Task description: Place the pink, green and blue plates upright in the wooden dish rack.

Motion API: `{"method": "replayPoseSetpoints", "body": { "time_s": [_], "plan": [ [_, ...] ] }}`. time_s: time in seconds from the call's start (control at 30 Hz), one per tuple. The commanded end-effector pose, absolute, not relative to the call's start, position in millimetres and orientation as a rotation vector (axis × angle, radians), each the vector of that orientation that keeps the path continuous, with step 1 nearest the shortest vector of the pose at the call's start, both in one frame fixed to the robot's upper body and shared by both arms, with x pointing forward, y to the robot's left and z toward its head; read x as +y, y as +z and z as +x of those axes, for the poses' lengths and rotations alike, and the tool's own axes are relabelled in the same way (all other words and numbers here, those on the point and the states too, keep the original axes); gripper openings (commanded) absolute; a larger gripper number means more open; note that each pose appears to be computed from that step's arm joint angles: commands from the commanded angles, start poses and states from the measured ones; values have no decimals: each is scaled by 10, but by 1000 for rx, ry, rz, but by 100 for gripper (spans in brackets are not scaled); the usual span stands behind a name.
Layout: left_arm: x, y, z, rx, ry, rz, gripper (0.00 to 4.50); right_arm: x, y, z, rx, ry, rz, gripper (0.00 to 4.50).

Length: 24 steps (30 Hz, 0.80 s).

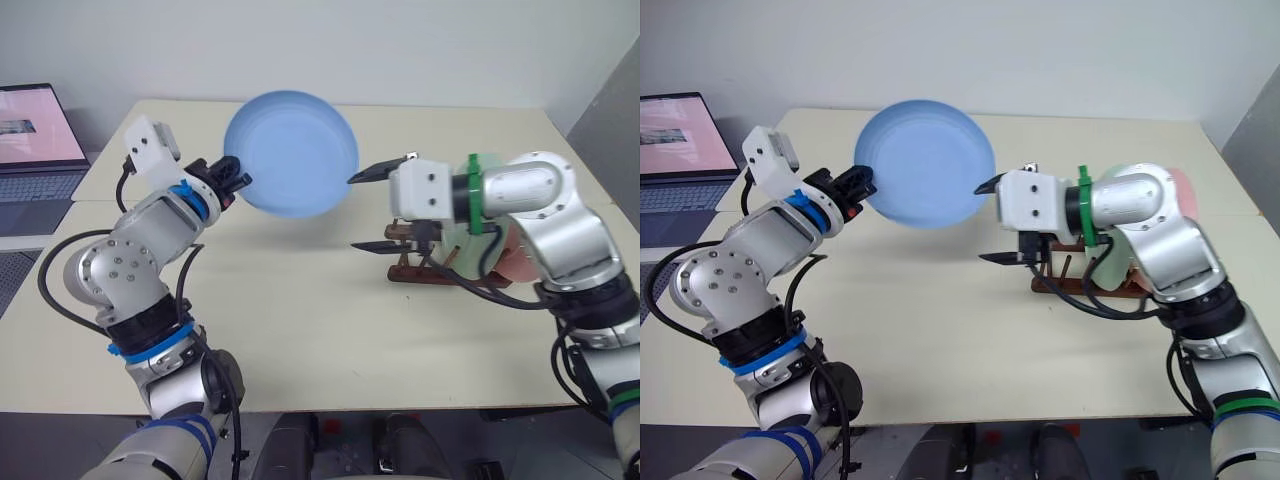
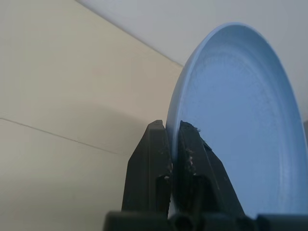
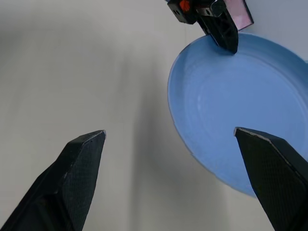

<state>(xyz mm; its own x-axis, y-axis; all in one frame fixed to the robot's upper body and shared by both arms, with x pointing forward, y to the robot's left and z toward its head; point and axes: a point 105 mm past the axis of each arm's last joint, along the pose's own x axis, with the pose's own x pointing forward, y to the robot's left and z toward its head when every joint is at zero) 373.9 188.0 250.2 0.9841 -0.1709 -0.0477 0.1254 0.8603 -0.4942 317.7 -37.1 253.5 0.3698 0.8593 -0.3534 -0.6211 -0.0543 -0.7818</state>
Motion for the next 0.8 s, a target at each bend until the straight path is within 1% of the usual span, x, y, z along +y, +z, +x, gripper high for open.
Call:
{"method": "replayPoseSetpoints", "body": {
  "time_s": [0.03, 0.23, 0.27, 0.33, 0.47, 0.5, 0.6, 0.7, 0.8],
  "plan": [
    [1771, 2654, 3756, 64, -182, -500, 2, -277, 2582, 3316, -366, 1112, -1250, 450],
    [1677, 2723, 3793, 66, -206, -498, 2, -212, 2442, 3568, -374, 1017, -1429, 450],
    [1669, 2725, 3796, 67, -208, -500, 1, -195, 2432, 3599, -378, 1006, -1443, 432],
    [1654, 2725, 3798, 69, -214, -504, 0, -162, 2424, 3643, -389, 991, -1457, 384],
    [1603, 2707, 3782, 77, -238, -482, 0, -85, 2435, 3718, -422, 955, -1480, 237],
    [1604, 2692, 3782, 81, -238, -478, 0, -71, 2438, 3722, -430, 952, -1483, 206],
    [1634, 2656, 3790, 90, -230, -463, 0, -48, 2435, 3721, -446, 957, -1491, 89],
    [1682, 2636, 3804, 92, -218, -438, 0, -42, 2433, 3711, -462, 966, -1500, 1],
    [1727, 2610, 3827, 94, -207, -420, 0, -46, 2437, 3696, -474, 974, -1505, 1]
  ]
}}
